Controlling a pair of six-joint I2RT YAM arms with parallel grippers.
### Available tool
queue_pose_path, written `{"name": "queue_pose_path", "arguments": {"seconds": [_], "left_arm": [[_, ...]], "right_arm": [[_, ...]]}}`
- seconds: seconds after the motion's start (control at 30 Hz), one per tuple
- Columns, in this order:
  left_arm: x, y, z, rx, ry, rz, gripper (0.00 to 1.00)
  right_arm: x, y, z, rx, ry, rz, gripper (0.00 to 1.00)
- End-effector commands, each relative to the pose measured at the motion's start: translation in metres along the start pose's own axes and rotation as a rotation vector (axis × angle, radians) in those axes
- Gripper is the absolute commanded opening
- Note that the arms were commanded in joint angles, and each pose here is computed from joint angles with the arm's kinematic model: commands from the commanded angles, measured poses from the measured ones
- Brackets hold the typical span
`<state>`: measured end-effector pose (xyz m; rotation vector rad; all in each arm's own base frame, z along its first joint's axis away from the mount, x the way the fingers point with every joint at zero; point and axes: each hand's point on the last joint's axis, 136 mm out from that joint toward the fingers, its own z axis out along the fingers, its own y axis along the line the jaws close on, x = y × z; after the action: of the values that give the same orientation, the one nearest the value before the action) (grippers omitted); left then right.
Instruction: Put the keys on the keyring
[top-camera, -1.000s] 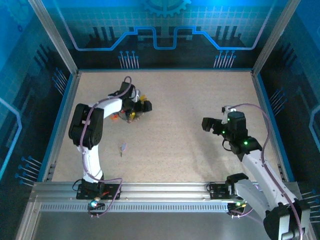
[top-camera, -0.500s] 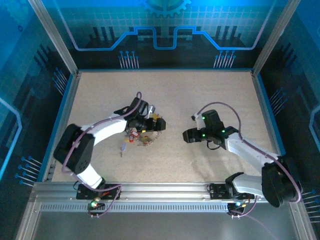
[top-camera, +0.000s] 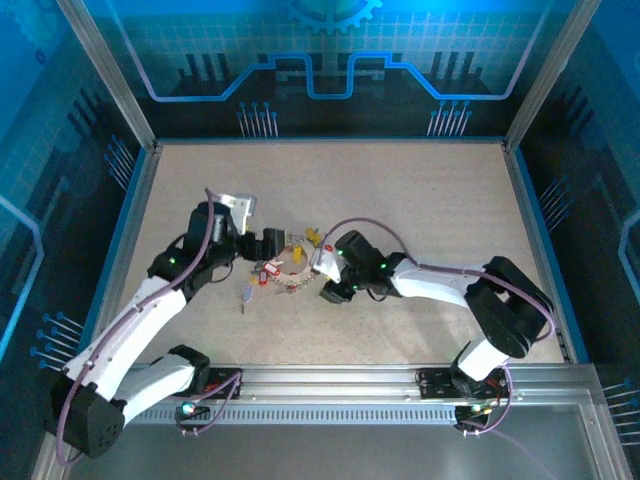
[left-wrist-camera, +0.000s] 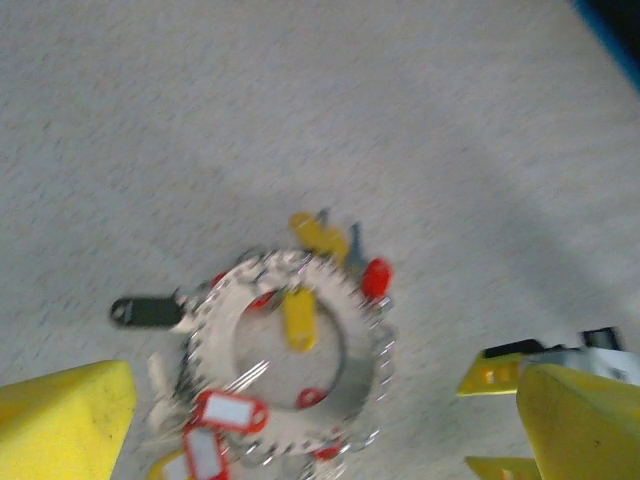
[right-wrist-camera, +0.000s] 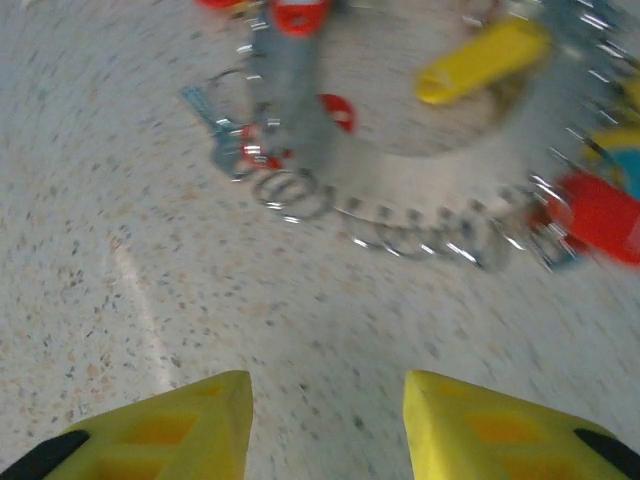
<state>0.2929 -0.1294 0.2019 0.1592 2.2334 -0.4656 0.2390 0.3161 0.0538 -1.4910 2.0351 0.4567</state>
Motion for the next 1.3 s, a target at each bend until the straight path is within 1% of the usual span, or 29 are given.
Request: {"name": "queue_pose_path", "arguments": {"seconds": [0.0,0.07,0.13,0.17,0.27,0.43,0.53,0.7,0.83,1.03,1.1,1.23,1.27], "left_arm": [[-0.016,0.013,-0.007,-0.066,-0.102,0.055,0.99],[-0.015,0.015,-0.006,-0.079,-0.091,0.040,0.99],[-0.013,0.015,-0.005,-0.079,-0.073,0.028,0.99],[-0.013,0.016,-0.004,-0.081,-0.065,0.021,0.99],[-0.014,0.017,-0.003,-0.087,-0.053,0.011,0.99],[-0.014,0.022,-0.007,-0.098,-0.063,-0.001,0.99],[-0.014,0.022,-0.008,-0.098,-0.067,-0.005,0.99],[-0.015,0.024,-0.009,-0.108,-0.066,0.000,0.99],[-0.014,0.025,-0.009,-0.113,-0.064,-0.003,0.99],[-0.014,0.026,-0.009,-0.117,-0.063,0.000,0.99],[-0.012,0.026,-0.008,-0.118,-0.058,0.000,0.99],[-0.012,0.027,-0.007,-0.120,-0.054,0.000,0.99],[-0.012,0.027,-0.007,-0.120,-0.054,0.000,0.99]], "right_arm": [[-0.013,-0.004,0.015,0.043,-0.034,-0.312,0.46],[-0.013,-0.004,0.024,0.030,-0.029,-0.399,0.46],[-0.005,0.002,0.033,-0.013,-0.012,-0.490,0.46],[-0.011,-0.001,0.036,-0.010,-0.014,-0.524,0.46],[-0.014,-0.011,0.047,0.023,0.008,-0.549,0.47],[-0.018,-0.021,0.056,0.061,0.018,-0.557,0.46],[-0.015,-0.028,0.062,0.093,0.042,-0.565,0.45],[-0.008,-0.040,0.062,0.152,0.078,-0.572,0.37],[-0.008,-0.046,0.057,0.181,0.078,-0.573,0.37],[-0.004,-0.053,0.053,0.194,0.111,-0.581,0.37],[-0.002,-0.053,0.053,0.194,0.116,-0.586,0.35],[-0.002,-0.049,0.054,0.178,0.111,-0.597,0.27],[-0.002,-0.048,0.054,0.178,0.107,-0.595,0.27]]}}
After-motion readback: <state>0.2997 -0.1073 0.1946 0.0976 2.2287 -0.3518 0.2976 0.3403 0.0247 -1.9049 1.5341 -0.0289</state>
